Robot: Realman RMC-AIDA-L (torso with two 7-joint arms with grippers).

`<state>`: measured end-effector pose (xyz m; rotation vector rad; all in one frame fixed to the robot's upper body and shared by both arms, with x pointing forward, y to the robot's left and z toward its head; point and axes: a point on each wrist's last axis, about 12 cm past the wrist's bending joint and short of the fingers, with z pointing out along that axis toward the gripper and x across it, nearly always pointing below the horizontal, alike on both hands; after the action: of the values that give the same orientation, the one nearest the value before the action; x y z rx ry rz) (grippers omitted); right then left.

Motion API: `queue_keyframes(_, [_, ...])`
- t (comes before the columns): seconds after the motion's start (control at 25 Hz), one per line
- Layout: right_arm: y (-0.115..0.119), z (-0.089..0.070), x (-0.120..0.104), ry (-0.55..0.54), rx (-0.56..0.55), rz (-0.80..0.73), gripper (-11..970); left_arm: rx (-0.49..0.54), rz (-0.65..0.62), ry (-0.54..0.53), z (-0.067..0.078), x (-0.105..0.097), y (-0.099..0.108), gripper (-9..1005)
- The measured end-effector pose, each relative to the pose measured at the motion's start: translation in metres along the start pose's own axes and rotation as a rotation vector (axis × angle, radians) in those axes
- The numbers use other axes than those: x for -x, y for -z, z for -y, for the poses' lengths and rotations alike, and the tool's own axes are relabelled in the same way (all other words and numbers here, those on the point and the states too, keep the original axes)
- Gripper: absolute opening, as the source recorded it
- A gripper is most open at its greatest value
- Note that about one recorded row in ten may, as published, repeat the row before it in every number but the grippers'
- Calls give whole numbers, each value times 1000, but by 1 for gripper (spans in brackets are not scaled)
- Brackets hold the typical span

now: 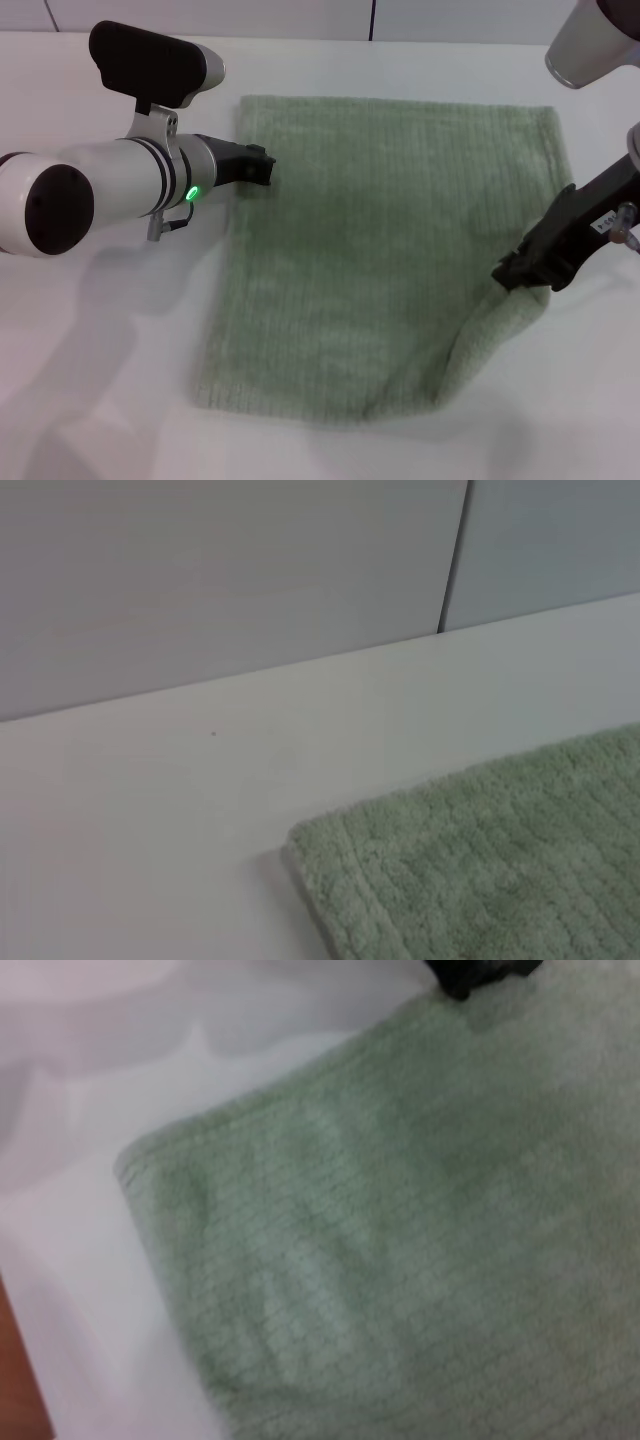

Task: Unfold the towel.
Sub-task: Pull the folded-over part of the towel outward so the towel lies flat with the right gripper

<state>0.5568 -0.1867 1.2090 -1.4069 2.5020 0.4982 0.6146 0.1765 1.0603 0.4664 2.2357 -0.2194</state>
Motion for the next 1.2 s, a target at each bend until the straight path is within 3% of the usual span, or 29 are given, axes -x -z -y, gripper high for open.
queue_keyframes(1.2, [7, -7, -17, -92, 11, -226, 114, -3, 3, -3, 0, 2, 1, -1])
